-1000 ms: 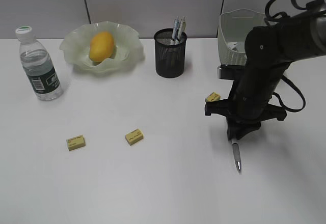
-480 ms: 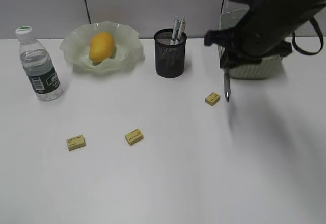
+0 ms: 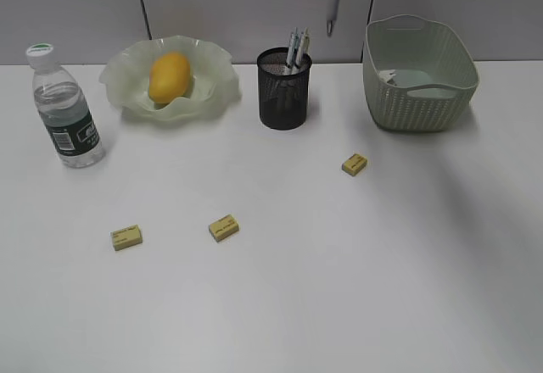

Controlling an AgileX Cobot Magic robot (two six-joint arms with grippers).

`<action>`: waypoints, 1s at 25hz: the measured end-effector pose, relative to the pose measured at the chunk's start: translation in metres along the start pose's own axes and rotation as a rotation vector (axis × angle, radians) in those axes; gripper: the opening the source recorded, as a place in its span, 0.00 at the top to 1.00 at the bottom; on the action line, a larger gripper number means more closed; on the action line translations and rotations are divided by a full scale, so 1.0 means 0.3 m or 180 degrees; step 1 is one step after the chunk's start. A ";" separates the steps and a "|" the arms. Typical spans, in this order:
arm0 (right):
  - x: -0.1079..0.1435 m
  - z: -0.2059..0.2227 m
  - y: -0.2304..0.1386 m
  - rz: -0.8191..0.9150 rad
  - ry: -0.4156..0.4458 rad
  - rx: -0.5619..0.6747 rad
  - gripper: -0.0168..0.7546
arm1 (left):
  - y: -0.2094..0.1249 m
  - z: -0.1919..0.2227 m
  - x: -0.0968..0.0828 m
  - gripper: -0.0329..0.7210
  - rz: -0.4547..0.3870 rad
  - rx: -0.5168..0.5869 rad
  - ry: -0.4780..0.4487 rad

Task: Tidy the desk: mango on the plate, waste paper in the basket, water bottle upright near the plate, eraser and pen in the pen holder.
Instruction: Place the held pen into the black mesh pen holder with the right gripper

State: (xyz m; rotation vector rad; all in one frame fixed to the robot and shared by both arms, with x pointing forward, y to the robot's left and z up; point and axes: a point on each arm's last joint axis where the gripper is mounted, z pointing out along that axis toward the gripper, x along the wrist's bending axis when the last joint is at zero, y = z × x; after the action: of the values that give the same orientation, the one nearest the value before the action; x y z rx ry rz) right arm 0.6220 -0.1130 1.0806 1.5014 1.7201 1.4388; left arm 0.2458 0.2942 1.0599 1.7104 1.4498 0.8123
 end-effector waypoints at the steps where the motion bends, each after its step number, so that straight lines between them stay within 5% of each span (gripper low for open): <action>1: 0.003 0.009 0.005 -0.0042 0.0034 -0.0119 0.82 | 0.000 0.000 0.000 0.44 0.0000 0.0000 0.0000; 10: -0.010 0.137 -0.041 -0.0183 0.0190 -0.0667 0.82 | 0.000 0.000 0.000 0.45 0.0000 -0.0003 0.0000; 25: -0.052 0.383 -0.179 -0.0301 0.0214 -0.0651 0.82 | 0.000 0.000 0.000 0.46 0.0000 -0.0003 0.0000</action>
State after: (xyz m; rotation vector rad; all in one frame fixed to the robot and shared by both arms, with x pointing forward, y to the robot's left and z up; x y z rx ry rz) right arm 0.6991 -0.0732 0.9868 1.2613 1.6042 1.5784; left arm 0.2458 0.2942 1.0600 1.7097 1.4492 0.8129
